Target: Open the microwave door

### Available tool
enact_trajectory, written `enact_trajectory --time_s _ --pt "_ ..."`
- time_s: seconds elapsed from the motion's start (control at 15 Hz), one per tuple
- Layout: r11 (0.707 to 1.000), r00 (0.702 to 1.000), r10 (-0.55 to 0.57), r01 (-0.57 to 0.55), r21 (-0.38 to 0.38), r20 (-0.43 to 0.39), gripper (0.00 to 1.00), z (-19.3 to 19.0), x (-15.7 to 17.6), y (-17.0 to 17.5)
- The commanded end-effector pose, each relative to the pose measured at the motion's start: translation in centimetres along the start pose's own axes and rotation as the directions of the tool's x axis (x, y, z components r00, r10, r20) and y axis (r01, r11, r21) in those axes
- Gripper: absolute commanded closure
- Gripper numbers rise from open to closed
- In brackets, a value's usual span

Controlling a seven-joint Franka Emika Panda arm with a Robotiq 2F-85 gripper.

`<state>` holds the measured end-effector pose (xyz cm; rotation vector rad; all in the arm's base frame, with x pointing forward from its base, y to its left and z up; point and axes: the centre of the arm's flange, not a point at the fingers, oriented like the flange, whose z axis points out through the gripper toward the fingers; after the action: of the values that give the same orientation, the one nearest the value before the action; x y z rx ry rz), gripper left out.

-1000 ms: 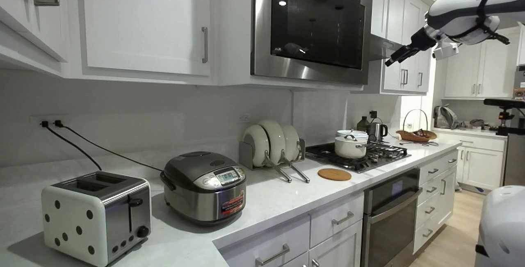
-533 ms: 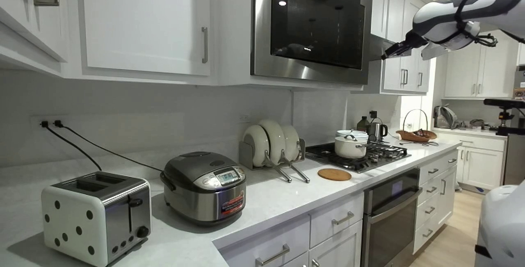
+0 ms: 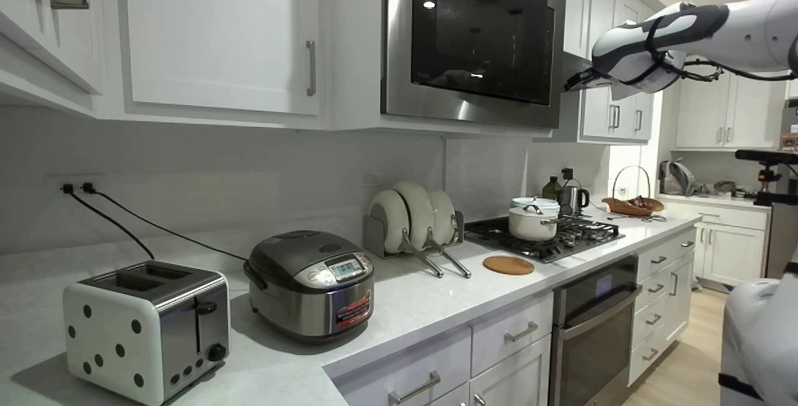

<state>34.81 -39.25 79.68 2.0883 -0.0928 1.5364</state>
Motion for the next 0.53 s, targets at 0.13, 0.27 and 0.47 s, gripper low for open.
enact_trajectory --time_s 0.13,0.27,0.47 --pt "0.999 0.997 -0.015 0.012 -0.033 -0.072 0.74 4.3 1.6 0.6" --pt "0.998 0.995 -0.030 0.025 -0.053 -0.095 0.89 4.6 1.8 0.8" --pt "0.996 0.990 -0.047 0.037 -0.076 -0.133 1.00 5.2 1.9 1.2"
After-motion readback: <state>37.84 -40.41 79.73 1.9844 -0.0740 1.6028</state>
